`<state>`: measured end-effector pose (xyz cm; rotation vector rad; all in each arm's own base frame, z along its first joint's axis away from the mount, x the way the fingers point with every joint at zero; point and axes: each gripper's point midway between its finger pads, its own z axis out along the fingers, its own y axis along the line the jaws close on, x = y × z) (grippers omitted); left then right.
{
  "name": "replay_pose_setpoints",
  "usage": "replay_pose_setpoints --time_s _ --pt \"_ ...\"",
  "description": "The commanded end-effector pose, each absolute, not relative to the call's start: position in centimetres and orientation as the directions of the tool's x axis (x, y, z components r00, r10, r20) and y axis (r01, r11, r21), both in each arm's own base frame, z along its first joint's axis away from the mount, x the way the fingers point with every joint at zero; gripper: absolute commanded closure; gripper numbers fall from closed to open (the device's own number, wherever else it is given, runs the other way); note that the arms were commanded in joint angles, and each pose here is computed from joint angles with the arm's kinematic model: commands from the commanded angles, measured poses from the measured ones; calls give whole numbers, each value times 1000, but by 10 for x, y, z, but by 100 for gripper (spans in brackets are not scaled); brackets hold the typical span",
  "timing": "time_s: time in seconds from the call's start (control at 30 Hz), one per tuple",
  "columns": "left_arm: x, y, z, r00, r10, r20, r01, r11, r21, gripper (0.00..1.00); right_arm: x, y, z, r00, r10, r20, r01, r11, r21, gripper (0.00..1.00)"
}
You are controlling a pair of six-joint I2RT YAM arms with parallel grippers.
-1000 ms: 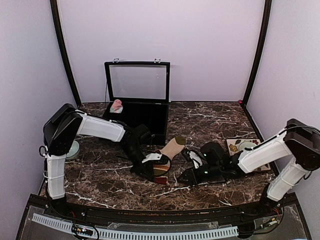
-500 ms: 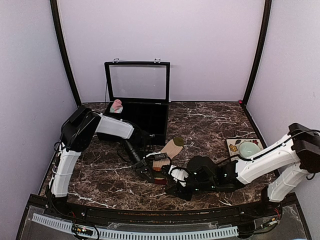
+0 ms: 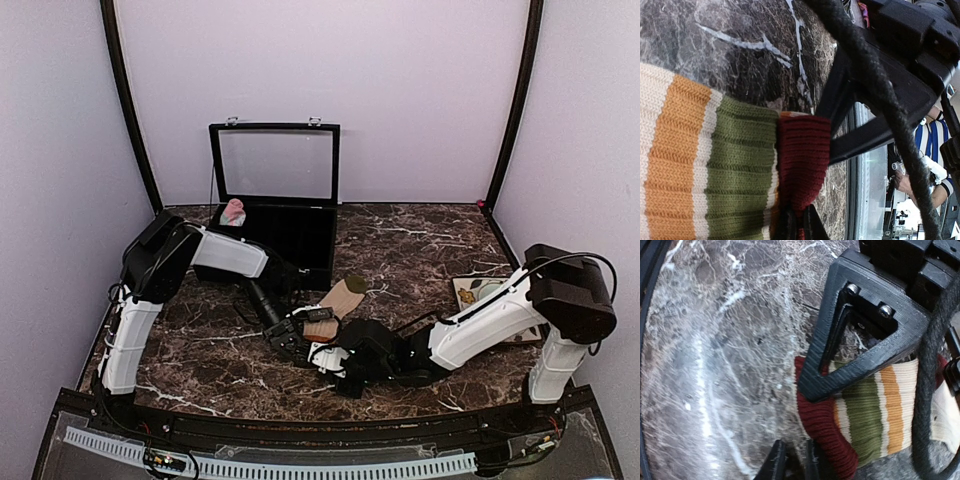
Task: Roll the socks
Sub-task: Roll the sock at the center of the board.
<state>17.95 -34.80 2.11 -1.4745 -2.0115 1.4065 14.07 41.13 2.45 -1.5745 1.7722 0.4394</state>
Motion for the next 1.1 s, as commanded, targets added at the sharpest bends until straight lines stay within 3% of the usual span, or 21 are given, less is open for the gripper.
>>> replay_pose_setpoints --time_s 0.0,0.13,0.3,0.43,0.67,1.07 --pt "177 -317 -26 -372 914 -161 624 118 -772 100 160 421 39 12 -662 -750 -943 242 -228 89" --pt "177 -317 -26 -368 915 -163 626 115 -771 100 159 421 36 -6 -654 -756 -946 249 -208 94" --pt "180 -317 -27 -371 915 -161 633 122 -765 100 133 425 47 12 -626 -780 -977 157 -141 84" --pt "180 -318 -27 -372 914 -159 634 125 -763 100 114 428 55 48 -644 -764 -985 96 -143 82" --pt "182 -318 -27 -370 915 -160 639 125 -759 100 135 432 73 52 -606 -793 -972 152 -180 82" --pt "182 -318 -26 -367 916 -161 641 124 -757 100 161 430 40 -39 -608 -793 -972 207 -111 88"
